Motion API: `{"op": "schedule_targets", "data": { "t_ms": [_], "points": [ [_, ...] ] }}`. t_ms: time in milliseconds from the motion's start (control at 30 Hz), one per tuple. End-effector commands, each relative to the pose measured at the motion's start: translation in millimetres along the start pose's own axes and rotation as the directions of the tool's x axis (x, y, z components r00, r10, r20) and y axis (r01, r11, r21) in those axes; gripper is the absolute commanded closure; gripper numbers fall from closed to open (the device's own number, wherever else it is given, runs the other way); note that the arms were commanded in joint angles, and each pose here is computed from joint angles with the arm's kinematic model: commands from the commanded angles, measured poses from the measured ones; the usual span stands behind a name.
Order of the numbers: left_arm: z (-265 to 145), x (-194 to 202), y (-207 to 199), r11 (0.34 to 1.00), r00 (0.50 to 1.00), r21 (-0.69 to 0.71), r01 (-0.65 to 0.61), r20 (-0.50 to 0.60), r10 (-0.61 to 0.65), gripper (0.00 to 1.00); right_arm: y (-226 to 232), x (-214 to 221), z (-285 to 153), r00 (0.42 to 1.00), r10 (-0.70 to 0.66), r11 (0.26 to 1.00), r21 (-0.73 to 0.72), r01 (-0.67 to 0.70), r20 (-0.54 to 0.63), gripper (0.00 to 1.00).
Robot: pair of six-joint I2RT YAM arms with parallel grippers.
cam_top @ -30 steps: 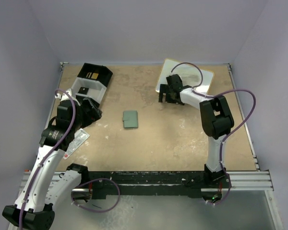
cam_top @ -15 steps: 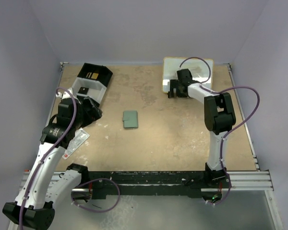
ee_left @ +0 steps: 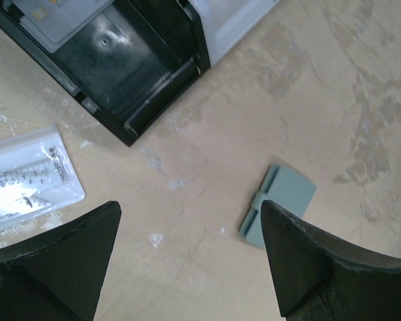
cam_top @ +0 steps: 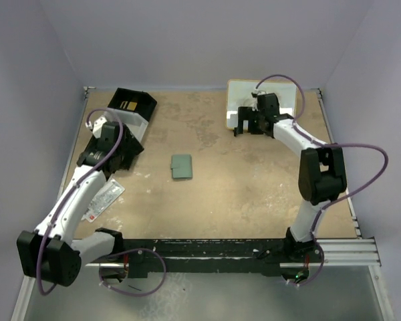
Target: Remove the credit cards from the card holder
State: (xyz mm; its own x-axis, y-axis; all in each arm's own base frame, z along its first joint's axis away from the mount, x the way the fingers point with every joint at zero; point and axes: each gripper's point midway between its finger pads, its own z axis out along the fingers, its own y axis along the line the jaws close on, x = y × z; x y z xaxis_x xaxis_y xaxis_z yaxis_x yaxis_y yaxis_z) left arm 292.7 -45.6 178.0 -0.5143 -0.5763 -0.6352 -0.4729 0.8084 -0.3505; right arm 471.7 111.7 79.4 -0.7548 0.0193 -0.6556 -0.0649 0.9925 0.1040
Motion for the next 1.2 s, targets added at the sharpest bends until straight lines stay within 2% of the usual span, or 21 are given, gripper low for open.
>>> {"op": "schedule_targets", "data": {
  "t_ms": [0,167,267,333,667,867,1167],
  "points": [
    [15.2,-61.1,-19.6,0.982,0.961,-0.034,0.187,0.216,-0.175,0.18,25.9,-18.3,-47.1,0.997,0.017,0.990,-0.144,-0.006,0.080,0.00],
    [39.9,-80.7,-21.6,0.963,0.931,-0.081,0.257,0.287,-0.225,0.20,39.5,0.3,-76.2,0.997,0.044,0.970,-0.242,-0.026,0.069,0.00],
    [58.0,-84.4,-11.9,0.936,0.910,-0.112,0.333,0.300,-0.288,0.30,44.1,8.1,-94.4,0.996,0.066,0.960,-0.276,-0.045,0.067,0.00],
    [70.1,-84.7,-8.7,0.923,0.905,-0.116,0.366,0.278,-0.323,0.33,46.1,10.3,-109.0,0.993,0.081,0.954,-0.295,-0.053,0.083,0.00],
    [99.5,-92.7,1.0,0.905,0.906,-0.225,0.362,0.314,-0.284,0.34,52.9,20.7,-147.0,0.984,0.144,0.929,-0.357,-0.097,0.109,0.00],
    [117.7,-92.7,1.2,0.893,0.907,-0.264,0.365,0.315,-0.278,0.34,58.6,40.2,-148.9,0.981,0.182,0.906,-0.398,-0.142,0.065,0.00],
    [160.3,-74.1,-0.9,0.895,0.935,-0.302,0.330,0.236,-0.265,0.35,59.0,42.2,-152.2,0.981,0.186,0.904,-0.401,-0.146,0.062,0.00]
  ]
}}
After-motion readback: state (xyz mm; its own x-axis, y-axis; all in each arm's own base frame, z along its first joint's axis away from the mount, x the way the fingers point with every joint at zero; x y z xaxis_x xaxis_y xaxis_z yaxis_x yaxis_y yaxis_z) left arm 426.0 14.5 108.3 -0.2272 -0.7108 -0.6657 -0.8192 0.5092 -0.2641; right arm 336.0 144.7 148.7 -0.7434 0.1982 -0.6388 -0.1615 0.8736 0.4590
